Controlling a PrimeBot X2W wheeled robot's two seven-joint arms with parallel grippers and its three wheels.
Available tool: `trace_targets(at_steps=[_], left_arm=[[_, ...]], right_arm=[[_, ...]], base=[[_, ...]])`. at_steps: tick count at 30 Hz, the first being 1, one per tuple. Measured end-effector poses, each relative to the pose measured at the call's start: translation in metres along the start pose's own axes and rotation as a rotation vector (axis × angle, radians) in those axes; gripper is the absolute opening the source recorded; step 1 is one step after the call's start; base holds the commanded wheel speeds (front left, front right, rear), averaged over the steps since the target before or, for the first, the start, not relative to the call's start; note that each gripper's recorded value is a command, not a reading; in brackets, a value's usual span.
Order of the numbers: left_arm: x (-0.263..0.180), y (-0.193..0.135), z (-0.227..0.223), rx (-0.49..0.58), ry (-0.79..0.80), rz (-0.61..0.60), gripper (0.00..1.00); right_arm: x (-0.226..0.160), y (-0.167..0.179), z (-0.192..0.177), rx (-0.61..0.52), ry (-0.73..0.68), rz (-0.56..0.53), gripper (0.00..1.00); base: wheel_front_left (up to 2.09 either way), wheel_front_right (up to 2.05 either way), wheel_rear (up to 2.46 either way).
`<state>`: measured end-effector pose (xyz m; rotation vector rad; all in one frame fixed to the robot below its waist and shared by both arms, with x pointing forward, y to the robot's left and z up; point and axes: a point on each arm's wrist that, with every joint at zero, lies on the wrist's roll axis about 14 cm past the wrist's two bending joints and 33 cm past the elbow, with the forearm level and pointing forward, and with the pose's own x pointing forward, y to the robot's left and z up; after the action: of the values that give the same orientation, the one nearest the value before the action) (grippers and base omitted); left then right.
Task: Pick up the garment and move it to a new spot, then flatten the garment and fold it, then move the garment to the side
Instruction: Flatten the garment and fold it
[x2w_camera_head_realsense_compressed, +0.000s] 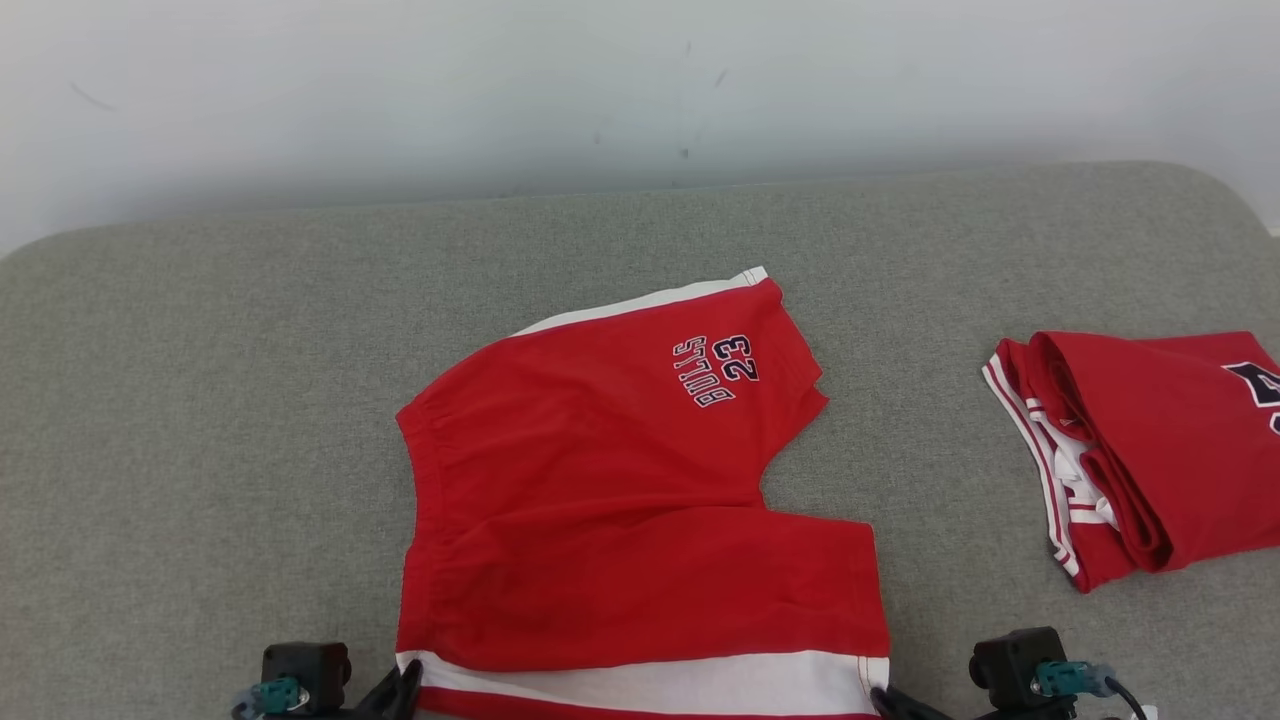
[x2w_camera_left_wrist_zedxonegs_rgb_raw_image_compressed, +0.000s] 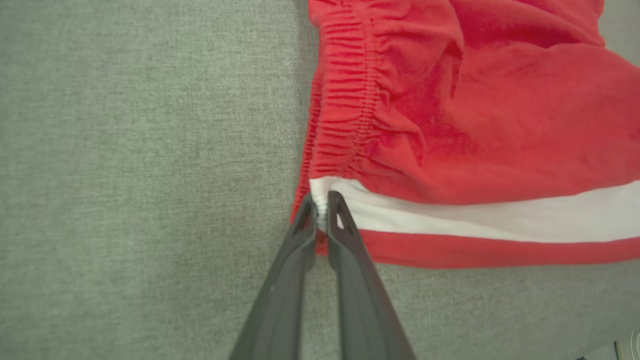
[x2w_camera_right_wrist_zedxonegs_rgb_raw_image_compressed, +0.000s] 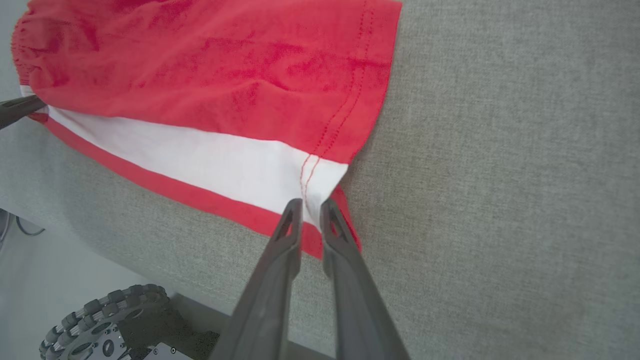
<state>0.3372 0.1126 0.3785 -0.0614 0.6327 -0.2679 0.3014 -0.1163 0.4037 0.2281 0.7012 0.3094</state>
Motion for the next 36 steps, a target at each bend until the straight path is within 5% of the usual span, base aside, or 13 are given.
trace_targets(at_steps=[1,5,13,24,36], left_arm=[[0.0,0.0,0.001,0.0,-0.002,0.0,0.1],[0.001,0.002,0.003,-0.004,-0.009,0.004,0.0],[-0.003,0.005,0.021,-0.043,-0.084,0.009,0.0],[-0.008,0.002,0.031,-0.053,-0.135,0.002,0.0],[-0.02,0.008,0.042,-0.081,-0.199,0.029,0.0]], right_arm=[[0.0,0.0,0.002,0.002,-0.006,-0.004,0.0],[-0.002,-0.003,0.008,0.001,-0.017,-0.014,0.0],[-0.016,-0.009,0.01,0.032,-0.02,-0.019,0.0],[-0.035,-0.014,0.067,0.002,-0.212,-0.027,0.0],[-0.044,-0.008,0.069,0.041,-0.225,-0.002,0.0]], base=[[0.0,0.0,0.0],[0.0,0.0,0.0],[0.0,0.0,0.0],[0.0,0.0,0.0],[0.0,0.0,0.0]])
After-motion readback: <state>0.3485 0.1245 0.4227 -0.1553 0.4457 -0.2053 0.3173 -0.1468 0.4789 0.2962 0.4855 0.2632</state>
